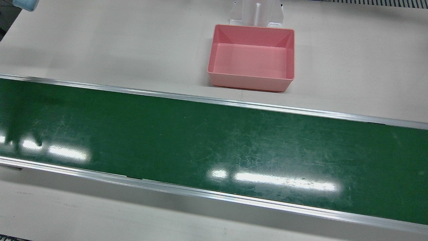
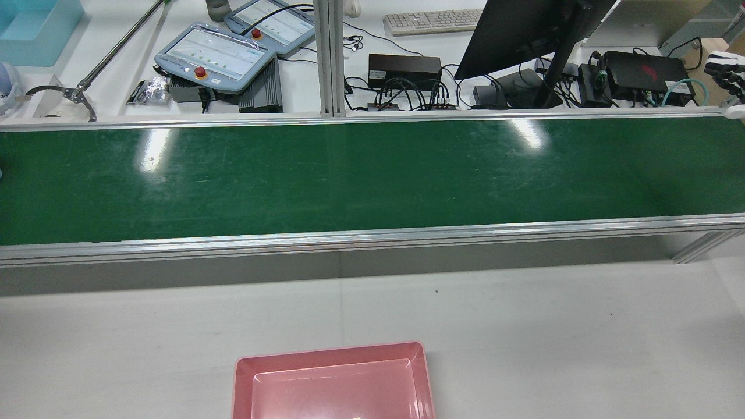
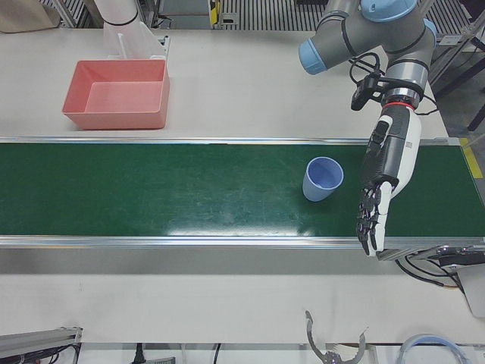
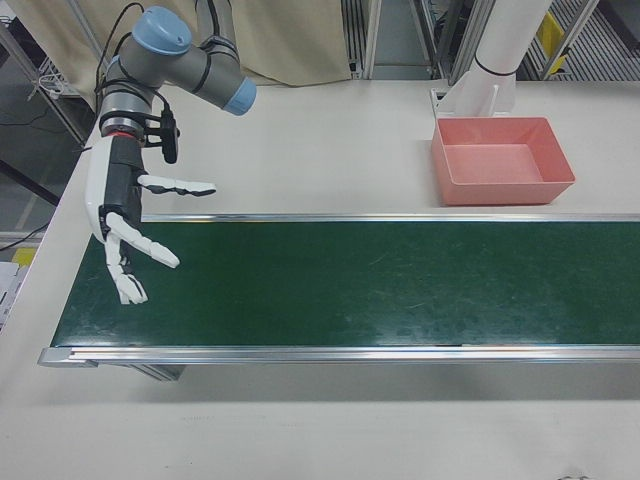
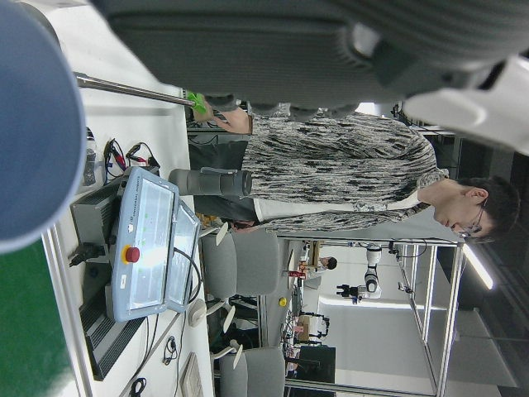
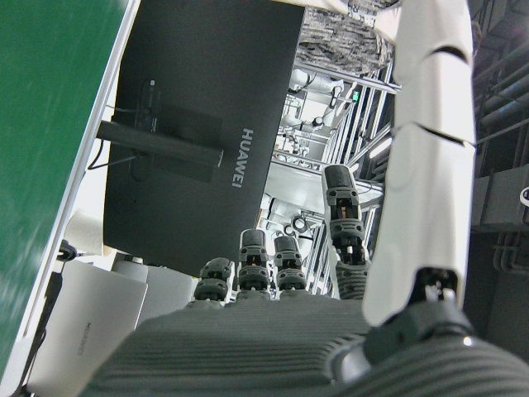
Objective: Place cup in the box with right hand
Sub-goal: 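Move the right hand in over the conveyor toward the cup's path, then hold the open right hand still as the blue-grey cup approaches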
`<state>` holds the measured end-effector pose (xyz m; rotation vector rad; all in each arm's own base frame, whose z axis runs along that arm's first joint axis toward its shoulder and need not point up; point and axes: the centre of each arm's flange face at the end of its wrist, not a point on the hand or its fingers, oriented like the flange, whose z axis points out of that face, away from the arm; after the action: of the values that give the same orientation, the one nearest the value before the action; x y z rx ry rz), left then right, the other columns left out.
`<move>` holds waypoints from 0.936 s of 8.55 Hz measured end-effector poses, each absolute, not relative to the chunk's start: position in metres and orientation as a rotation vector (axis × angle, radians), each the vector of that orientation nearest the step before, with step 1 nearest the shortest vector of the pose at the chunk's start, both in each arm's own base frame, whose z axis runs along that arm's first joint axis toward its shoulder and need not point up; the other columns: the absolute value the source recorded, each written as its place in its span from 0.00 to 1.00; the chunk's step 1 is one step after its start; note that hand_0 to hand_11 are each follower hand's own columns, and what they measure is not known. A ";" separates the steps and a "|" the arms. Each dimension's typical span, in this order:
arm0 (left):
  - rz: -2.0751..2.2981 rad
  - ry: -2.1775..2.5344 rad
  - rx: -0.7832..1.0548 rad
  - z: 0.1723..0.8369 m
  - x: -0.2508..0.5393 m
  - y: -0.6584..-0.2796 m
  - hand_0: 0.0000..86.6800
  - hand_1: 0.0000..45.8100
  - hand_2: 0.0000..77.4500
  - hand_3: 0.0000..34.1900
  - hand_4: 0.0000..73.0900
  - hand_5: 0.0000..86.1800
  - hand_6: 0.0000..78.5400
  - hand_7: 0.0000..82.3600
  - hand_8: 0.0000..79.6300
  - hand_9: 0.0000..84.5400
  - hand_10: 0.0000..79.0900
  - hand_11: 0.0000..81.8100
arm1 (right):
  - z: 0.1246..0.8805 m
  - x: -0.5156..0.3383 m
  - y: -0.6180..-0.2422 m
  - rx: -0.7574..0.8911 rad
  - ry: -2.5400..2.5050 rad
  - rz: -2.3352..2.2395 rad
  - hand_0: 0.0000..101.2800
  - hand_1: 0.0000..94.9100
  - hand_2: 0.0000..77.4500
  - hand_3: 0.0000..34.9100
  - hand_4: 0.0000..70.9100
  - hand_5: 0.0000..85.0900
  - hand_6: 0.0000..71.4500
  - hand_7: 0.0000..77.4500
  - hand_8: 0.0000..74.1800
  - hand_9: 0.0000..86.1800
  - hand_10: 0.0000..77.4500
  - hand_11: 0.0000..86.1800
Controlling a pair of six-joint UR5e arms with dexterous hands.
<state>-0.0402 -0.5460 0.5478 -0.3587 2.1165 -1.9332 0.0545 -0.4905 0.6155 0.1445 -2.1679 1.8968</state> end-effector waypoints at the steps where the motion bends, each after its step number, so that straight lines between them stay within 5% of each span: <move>1: -1.934 2.116 -0.359 0.548 -0.040 -0.546 0.00 0.01 0.01 0.00 0.01 0.01 0.00 0.01 0.00 0.00 0.00 0.00 | 0.596 0.027 -0.504 0.126 -2.178 1.874 0.58 0.28 0.22 0.00 0.25 0.09 0.09 0.29 0.14 0.22 0.06 0.08; 3: -1.933 2.117 -0.359 0.548 -0.040 -0.546 0.00 0.01 0.01 0.00 0.01 0.01 0.01 0.01 0.00 0.00 0.00 0.00 | 0.560 -0.039 -0.529 0.084 -2.187 1.858 0.60 0.22 0.18 0.00 0.26 0.10 0.09 0.27 0.14 0.22 0.06 0.09; 4: -1.934 2.116 -0.359 0.548 -0.040 -0.546 0.00 0.01 0.01 0.00 0.01 0.01 0.01 0.01 0.00 0.00 0.00 0.00 | 0.545 -0.072 -0.537 0.069 -2.196 1.856 0.60 0.25 0.05 0.00 0.28 0.10 0.09 0.26 0.14 0.22 0.06 0.09; 5: -1.934 2.116 -0.359 0.549 -0.040 -0.546 0.00 0.01 0.01 0.00 0.01 0.00 0.00 0.01 0.00 0.00 0.00 0.00 | 0.532 -0.103 -0.542 0.058 -2.213 1.854 0.60 0.28 0.14 0.00 0.27 0.09 0.09 0.26 0.14 0.22 0.04 0.09; 6: -1.935 2.115 -0.359 0.549 -0.040 -0.546 0.00 0.01 0.01 0.00 0.01 0.00 0.01 0.01 0.00 0.00 0.00 0.00 | 0.521 -0.127 -0.542 0.052 -2.233 1.856 0.62 0.20 0.12 0.00 0.29 0.10 0.09 0.27 0.13 0.22 0.04 0.08; 7: -1.935 2.115 -0.359 0.549 -0.040 -0.546 0.00 0.01 0.01 0.00 0.01 0.01 0.00 0.01 0.00 0.00 0.00 0.00 | 0.513 -0.144 -0.540 0.055 -2.245 1.866 0.59 0.29 0.11 0.00 0.25 0.10 0.09 0.27 0.14 0.22 0.04 0.08; 8: -1.935 2.115 -0.359 0.549 -0.040 -0.546 0.00 0.01 0.01 0.00 0.01 0.00 0.01 0.01 0.00 0.00 0.00 0.00 | 0.507 -0.159 -0.534 0.071 -2.243 1.892 0.59 0.17 0.11 0.00 0.28 0.10 0.09 0.27 0.14 0.22 0.04 0.09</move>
<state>-0.0401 -0.5462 0.5489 -0.3588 2.1152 -1.9348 -0.1589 -0.5338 0.5070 0.0710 -2.2433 1.8923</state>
